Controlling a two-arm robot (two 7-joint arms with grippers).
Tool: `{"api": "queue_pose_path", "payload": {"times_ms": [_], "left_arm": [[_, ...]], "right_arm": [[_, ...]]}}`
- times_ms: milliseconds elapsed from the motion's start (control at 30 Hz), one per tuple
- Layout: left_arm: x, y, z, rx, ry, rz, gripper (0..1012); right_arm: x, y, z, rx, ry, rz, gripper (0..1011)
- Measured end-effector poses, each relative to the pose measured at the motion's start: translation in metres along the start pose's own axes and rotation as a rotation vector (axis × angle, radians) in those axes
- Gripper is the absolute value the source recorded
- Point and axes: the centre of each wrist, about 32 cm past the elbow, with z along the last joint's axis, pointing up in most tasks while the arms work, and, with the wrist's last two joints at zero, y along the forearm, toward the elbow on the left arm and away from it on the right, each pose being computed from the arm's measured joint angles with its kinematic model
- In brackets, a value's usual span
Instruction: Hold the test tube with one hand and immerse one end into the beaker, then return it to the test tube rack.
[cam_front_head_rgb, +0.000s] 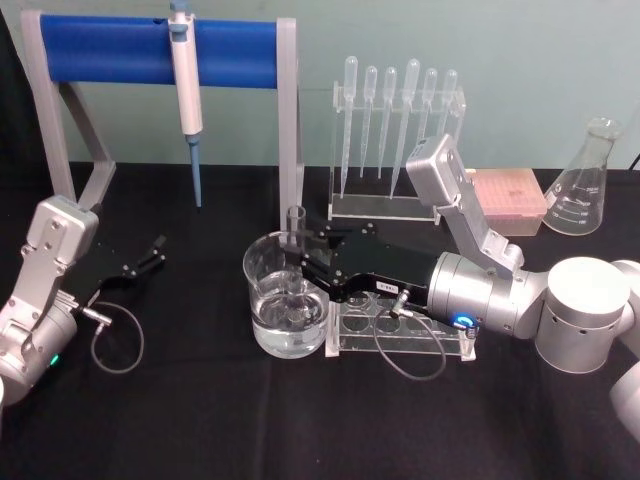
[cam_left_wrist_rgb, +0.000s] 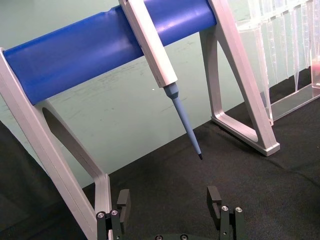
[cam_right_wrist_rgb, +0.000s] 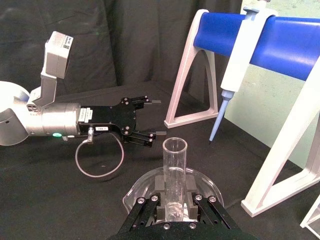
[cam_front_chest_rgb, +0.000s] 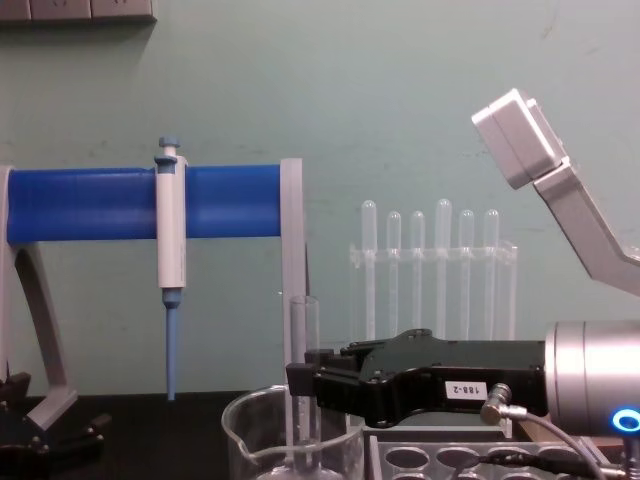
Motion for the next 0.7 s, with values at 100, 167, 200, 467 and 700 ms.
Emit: {"api": "queue_pose_path", "payload": {"times_ms": [100,167,200,467,700], "left_arm": [[0.0,0.0,0.0,0.0,0.0,0.0,1000],[0.0,0.0,0.0,0.0,0.0,0.0,1000],[0.0,0.0,0.0,0.0,0.0,0.0,1000],[0.0,0.0,0.0,0.0,0.0,0.0,1000],[0.0,0.0,0.0,0.0,0.0,0.0,1000]], "right_arm": [[0.0,0.0,0.0,0.0,0.0,0.0,238],[0.0,0.0,0.0,0.0,0.0,0.0,238],[0.0,0.0,0.0,0.0,0.0,0.0,238],[0.0,0.0,0.0,0.0,0.0,0.0,238],[0.0,0.0,0.0,0.0,0.0,0.0,238]]}}
